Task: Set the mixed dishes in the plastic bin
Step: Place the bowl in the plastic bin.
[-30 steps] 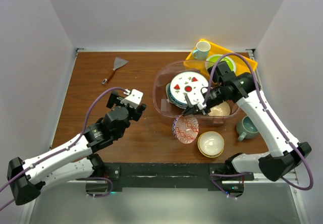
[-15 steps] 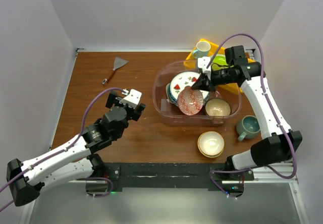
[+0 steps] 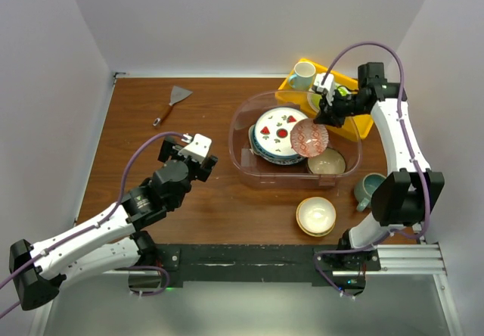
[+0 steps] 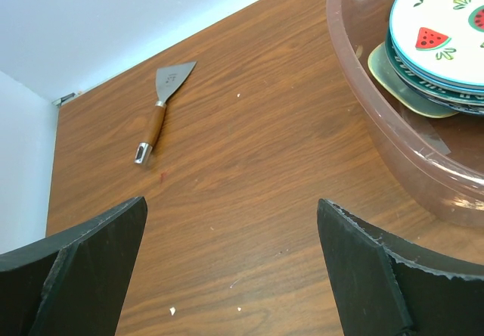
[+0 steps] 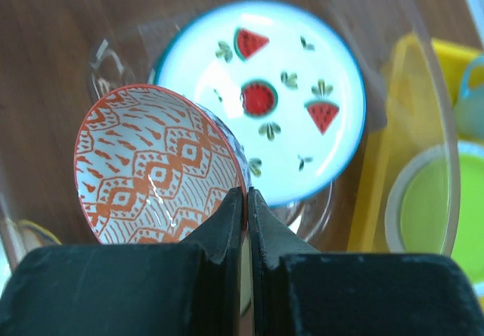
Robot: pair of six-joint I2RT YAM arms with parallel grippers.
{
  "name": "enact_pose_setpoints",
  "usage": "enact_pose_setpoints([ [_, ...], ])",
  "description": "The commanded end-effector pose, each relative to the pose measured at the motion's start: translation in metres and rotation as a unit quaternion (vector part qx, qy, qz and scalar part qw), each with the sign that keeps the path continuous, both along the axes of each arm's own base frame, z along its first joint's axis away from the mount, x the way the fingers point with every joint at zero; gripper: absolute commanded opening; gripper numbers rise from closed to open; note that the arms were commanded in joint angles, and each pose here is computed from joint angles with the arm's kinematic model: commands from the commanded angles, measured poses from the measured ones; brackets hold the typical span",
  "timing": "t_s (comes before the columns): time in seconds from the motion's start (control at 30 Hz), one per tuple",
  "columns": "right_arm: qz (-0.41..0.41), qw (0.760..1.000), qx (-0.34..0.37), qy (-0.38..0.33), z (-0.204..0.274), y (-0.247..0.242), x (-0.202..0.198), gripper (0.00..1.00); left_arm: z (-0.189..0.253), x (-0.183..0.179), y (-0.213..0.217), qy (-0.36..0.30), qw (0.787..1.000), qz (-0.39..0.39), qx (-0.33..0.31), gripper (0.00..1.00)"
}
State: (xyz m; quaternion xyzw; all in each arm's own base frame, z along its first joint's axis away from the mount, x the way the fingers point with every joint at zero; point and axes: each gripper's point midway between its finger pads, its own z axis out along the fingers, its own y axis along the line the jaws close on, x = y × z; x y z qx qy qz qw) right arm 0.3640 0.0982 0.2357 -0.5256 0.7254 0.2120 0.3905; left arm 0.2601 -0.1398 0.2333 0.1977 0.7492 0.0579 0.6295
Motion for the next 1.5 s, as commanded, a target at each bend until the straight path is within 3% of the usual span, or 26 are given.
enact_pose_setpoints([
  [0.0,-0.021,0.998,-0.055,0.014,-0.009,-0.033,-0.003,0.00,0.012,0.002,-0.001,-0.019,1.000,-0.002,-0.020,1.00],
  [0.33,-0.024,0.987,-0.146,0.063,-0.063,-0.067,-0.010,0.00,0.012,0.001,-0.002,-0.018,1.000,-0.005,-0.022,1.00],
  [0.87,-0.036,0.973,-0.182,0.135,-0.134,-0.081,-0.012,0.00,0.011,0.002,-0.002,-0.016,1.000,-0.004,-0.020,1.00],
  [1.1,-0.035,0.971,-0.189,0.141,-0.145,-0.083,-0.018,0.18,0.011,0.002,-0.002,-0.015,1.000,-0.004,-0.019,1.00],
  [1.23,-0.038,0.973,-0.185,0.133,-0.136,-0.081,-0.019,0.41,0.010,0.002,-0.003,-0.015,1.000,-0.006,-0.019,1.00],
  [1.43,-0.087,0.979,-0.167,0.084,-0.092,-0.078,-0.006,0.56,0.010,0.002,-0.003,-0.015,1.000,-0.006,-0.020,1.00],
  [1.47,-0.101,0.979,-0.156,0.081,-0.085,-0.076,-0.005,0.64,0.010,0.002,-0.003,-0.015,1.000,-0.006,-0.020,1.00],
])
